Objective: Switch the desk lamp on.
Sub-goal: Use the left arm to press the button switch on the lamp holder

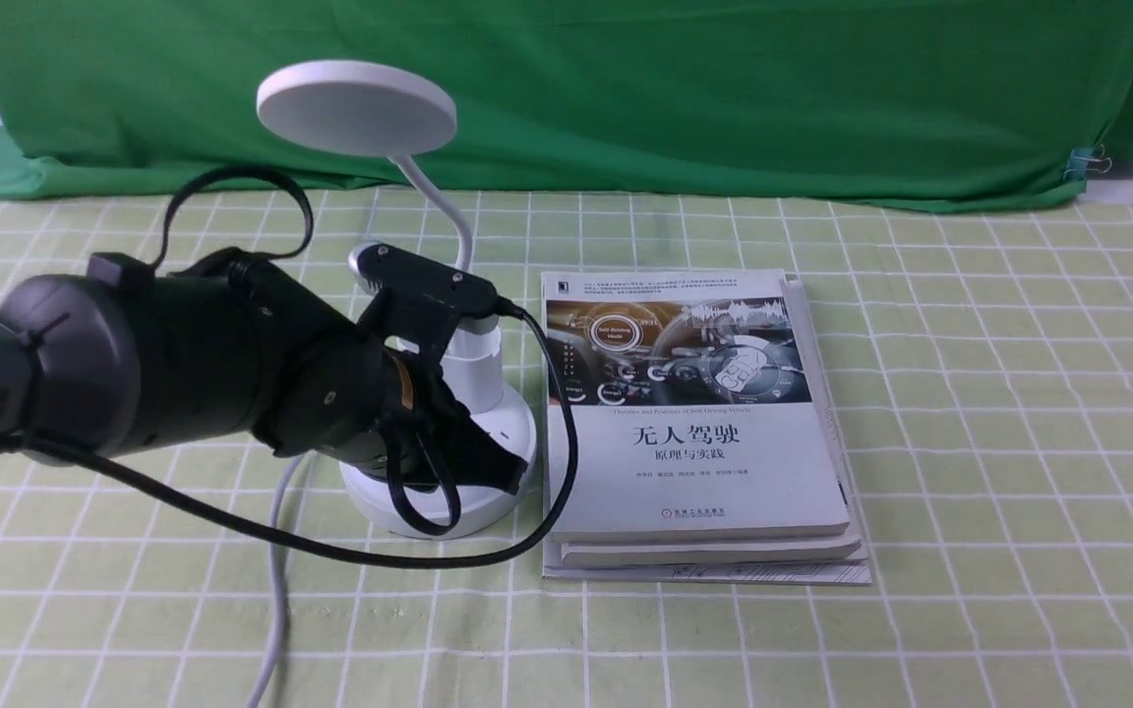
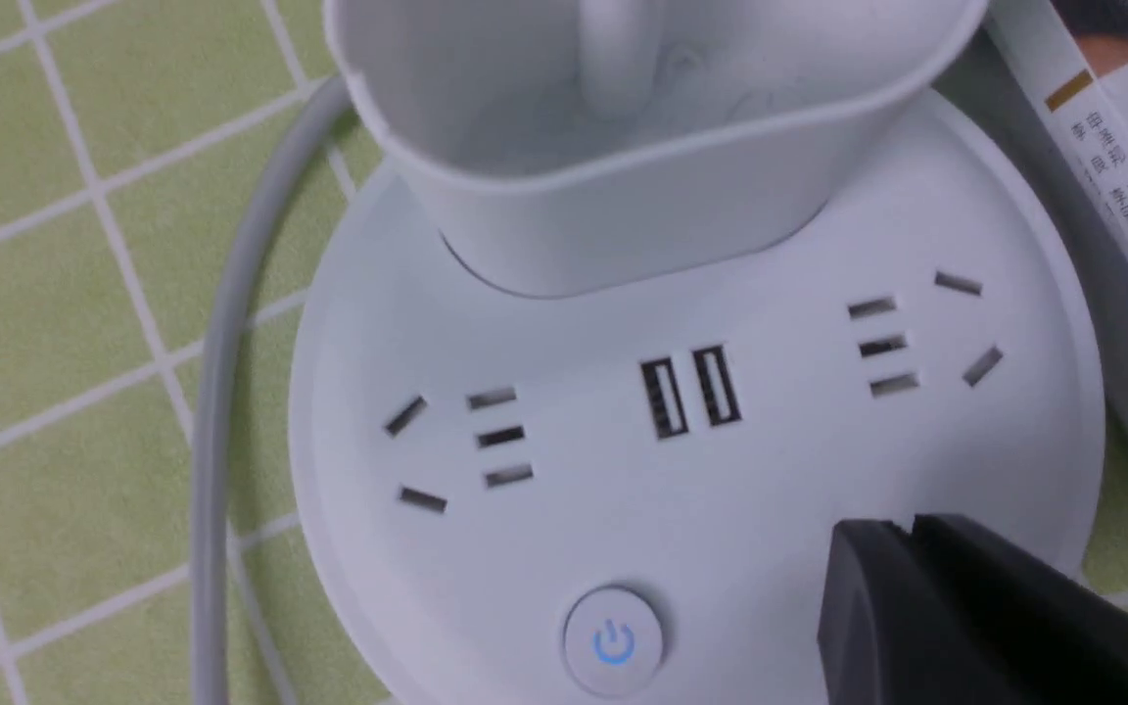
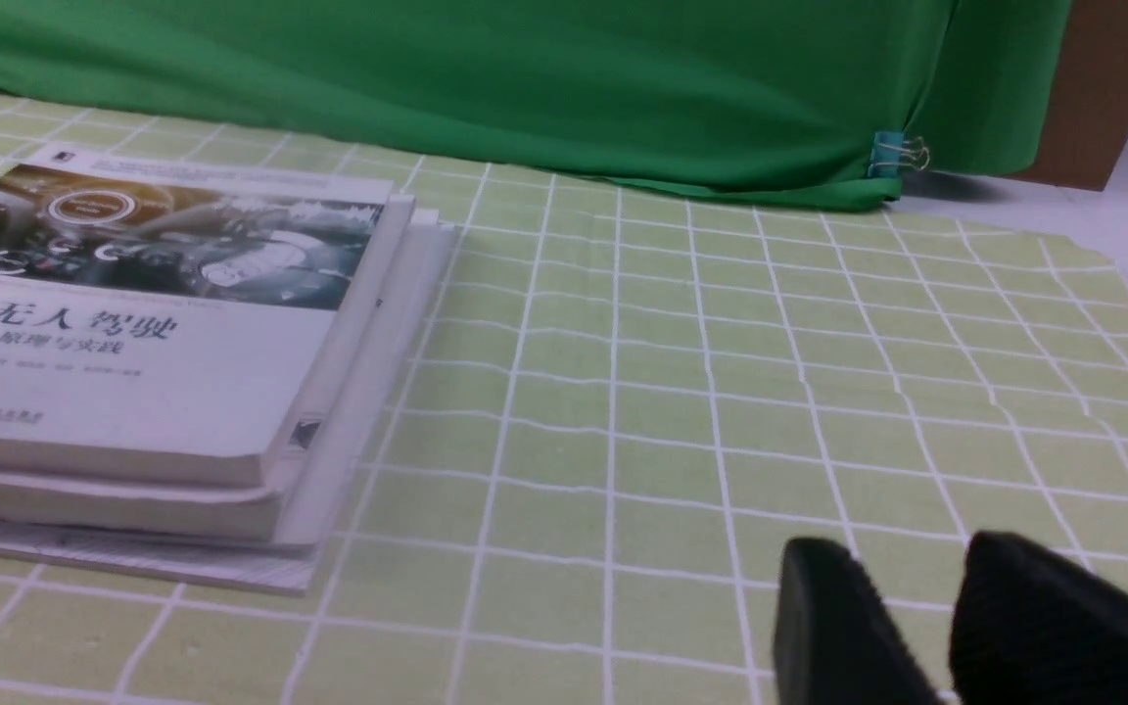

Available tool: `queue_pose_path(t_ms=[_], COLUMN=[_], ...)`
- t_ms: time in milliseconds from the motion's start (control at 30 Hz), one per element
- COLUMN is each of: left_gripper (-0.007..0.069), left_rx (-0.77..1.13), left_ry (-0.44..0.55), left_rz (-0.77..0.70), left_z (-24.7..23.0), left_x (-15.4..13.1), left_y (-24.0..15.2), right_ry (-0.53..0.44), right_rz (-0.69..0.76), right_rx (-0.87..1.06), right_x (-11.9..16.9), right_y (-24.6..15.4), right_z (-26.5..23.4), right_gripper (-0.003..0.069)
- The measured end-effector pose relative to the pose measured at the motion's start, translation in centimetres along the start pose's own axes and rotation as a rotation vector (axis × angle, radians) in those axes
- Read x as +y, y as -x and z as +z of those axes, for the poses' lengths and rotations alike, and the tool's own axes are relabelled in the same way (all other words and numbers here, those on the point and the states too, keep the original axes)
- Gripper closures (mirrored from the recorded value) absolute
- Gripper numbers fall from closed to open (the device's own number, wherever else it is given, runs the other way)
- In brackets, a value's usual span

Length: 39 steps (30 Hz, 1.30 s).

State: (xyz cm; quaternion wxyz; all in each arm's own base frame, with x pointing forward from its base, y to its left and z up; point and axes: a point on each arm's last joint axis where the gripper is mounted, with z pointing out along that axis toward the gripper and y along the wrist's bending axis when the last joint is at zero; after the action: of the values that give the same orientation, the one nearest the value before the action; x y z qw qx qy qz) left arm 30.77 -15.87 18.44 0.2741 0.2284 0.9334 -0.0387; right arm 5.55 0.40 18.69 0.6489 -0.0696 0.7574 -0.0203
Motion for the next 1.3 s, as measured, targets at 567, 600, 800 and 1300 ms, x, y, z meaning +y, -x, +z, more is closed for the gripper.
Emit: queue_pose_path(t_ms=[567,600,800,1300], left_gripper=[0.0606,0.0606,0.0606,0.0606], left_rx=[0.001,0.003,0.0,0.007], left_ry=[-0.011,-0.011,-0.012,-0.01], left_rz=[-0.017,-0.017,-0.014,-0.013], left_z=[1.3,1.4,1.5,1.1], left_x=[-0.2,-0.2,-0.2,-0.2], left_y=[0.0,-0.1,-0.1,-0.1], right_ry=[0.0,0.0,0.0,0.0], right_rz=[0.0,0.0,0.0,0.0], right_rx=[0.0,0.0,0.0,0.0], right_x=[0.0,0.0,0.0,0.0], right_y=[0.0,0.0,0.0,0.0], right_z=[0.0,0.0,0.0,0.0], right_gripper=[0.0414,0.0414,0.0414,0.0414])
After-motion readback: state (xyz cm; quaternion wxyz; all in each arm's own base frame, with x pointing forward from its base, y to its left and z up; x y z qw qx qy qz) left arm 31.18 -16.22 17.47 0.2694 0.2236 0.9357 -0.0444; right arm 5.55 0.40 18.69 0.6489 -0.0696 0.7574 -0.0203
